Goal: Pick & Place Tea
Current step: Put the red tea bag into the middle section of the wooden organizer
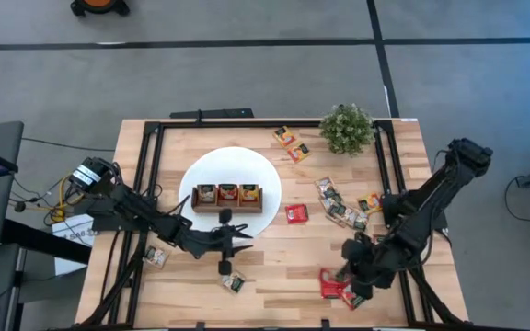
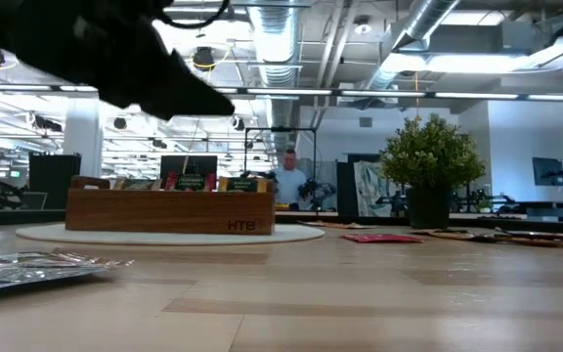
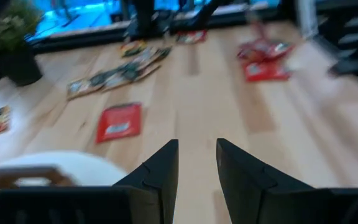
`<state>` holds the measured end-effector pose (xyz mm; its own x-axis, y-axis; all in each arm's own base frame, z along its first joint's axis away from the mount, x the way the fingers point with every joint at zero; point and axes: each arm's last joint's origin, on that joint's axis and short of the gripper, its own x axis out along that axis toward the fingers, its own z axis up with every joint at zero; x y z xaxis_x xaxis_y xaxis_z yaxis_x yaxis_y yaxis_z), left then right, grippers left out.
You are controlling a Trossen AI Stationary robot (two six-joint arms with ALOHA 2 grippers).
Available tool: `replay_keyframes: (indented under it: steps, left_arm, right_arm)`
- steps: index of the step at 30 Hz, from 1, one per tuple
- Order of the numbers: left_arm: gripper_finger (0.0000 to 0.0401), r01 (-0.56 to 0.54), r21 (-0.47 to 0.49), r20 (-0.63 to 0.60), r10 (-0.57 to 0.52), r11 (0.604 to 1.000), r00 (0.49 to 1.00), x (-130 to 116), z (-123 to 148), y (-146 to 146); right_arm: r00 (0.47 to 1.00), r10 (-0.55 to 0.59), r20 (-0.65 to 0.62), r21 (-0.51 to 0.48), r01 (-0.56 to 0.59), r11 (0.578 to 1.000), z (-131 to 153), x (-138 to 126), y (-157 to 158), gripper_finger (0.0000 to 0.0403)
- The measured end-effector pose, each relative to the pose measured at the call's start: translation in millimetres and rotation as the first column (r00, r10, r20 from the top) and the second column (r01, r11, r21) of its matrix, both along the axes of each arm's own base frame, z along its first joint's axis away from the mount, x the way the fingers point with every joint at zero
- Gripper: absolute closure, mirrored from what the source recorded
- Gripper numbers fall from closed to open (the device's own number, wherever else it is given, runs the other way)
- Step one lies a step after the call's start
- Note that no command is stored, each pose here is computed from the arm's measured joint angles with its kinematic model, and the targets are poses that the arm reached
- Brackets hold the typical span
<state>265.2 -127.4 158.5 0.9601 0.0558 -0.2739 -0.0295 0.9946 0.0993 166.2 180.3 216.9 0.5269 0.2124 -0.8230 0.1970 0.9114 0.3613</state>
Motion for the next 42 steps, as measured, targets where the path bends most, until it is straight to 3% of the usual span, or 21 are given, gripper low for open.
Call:
replay_keyframes:
  steps: [8,14,19,22,25,32,39,42]
  left_arm:
    - [0.0294,0.026,-0.049,0.130,-0.020,0.998,0.991,11,0,-3]
    - [0.0233,0.007,-0.017,0.099,-0.005,1.000,0.995,36,-16,-6]
    - [0.0176,-0.024,-0.009,0.015,0.024,1.000,1.000,53,-25,-3]
    - [0.0164,0.018,-0.080,0.012,-0.017,0.997,1.000,56,-26,-3]
    - [0.0165,0.034,-0.156,0.009,-0.033,0.987,0.999,58,-26,0]
    - [0.0180,0.012,-0.232,0.083,0.008,0.973,0.997,66,-33,4]
    - [0.0203,0.090,-0.212,0.097,-0.071,0.973,0.993,82,-42,-2]
    - [0.0234,0.081,-0.207,0.109,-0.059,0.975,0.992,86,-37,-5]
  right_arm:
    - [0.938,-0.227,0.262,-0.143,0.270,0.952,-28,44,-13,0.0403]
    - [0.913,-0.181,0.365,-0.202,0.267,0.942,-51,78,-12,0.0403]
    - [0.900,-0.155,0.408,-0.212,0.259,0.942,-61,90,-9,0.0403]
    - [0.893,-0.152,0.424,-0.224,0.266,0.937,-60,91,-8,0.0403]
    - [0.884,-0.147,0.443,-0.244,0.277,0.930,-58,88,-6,0.0403]
    - [0.871,-0.128,0.474,-0.248,0.272,0.930,-51,85,-2,0.0403]
    - [0.868,-0.116,0.482,-0.261,0.269,0.927,-51,86,-3,0.0403]
    - [0.864,-0.118,0.489,-0.257,0.273,0.927,-50,86,-2,0.0403]
